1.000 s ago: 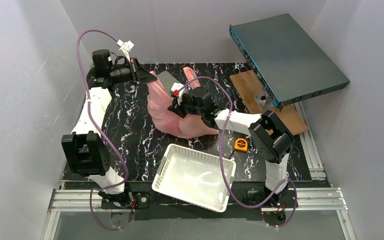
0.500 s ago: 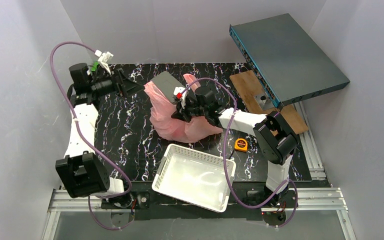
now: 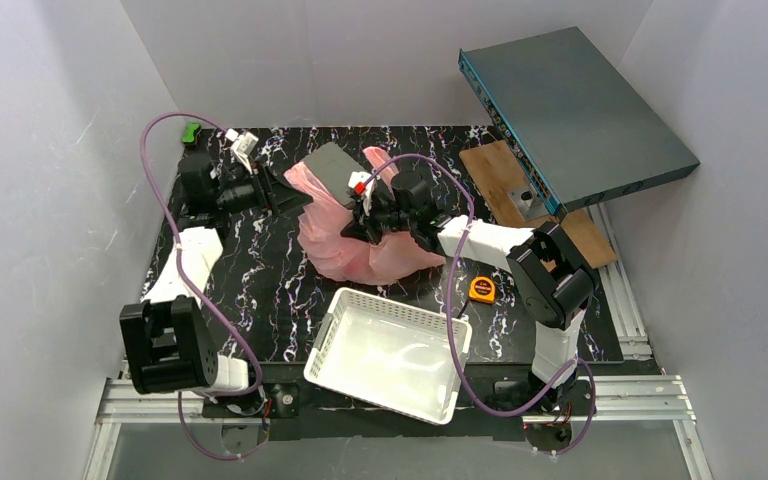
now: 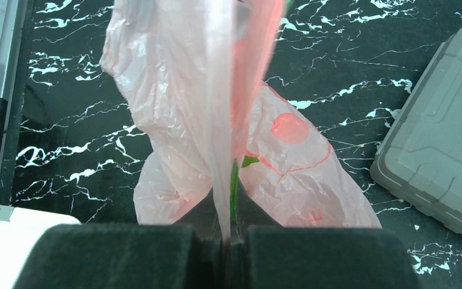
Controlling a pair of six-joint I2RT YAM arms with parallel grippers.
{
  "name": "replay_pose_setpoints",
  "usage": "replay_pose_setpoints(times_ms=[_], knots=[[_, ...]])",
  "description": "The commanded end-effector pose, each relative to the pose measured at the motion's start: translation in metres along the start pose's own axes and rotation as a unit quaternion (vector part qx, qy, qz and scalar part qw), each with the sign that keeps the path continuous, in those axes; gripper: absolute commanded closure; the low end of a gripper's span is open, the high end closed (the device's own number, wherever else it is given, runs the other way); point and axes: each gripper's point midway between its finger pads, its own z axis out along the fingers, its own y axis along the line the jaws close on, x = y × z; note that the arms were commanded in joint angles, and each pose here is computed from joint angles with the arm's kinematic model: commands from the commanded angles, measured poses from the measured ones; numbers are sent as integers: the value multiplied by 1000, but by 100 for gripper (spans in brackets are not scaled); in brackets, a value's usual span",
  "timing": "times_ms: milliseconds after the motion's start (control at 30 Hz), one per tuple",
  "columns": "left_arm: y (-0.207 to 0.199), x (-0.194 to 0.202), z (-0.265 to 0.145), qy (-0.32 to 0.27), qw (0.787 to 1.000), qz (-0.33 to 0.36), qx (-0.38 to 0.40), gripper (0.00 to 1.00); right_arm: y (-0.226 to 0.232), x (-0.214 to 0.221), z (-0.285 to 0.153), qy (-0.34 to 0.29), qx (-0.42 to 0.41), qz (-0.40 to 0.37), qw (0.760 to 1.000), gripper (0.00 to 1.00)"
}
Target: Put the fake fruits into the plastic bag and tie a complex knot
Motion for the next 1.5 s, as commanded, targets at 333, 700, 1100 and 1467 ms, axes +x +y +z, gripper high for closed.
replay_pose_setpoints(times_ms=[333, 700, 1100, 1467], knots=[[-18, -3, 39, -27, 995, 20, 91, 94, -6, -44, -3, -46, -14, -3, 999, 99], [7, 11, 33, 26, 997, 69, 20, 100, 65, -150, -89, -57, -76, -6, 995, 2], [6, 10, 33, 45, 994, 89, 37, 100, 15, -128, -205, 3, 11, 14, 1000, 2], [-3, 10, 38, 68, 987, 131, 70, 100, -33, -71, -194, 37, -24, 29, 999, 2]])
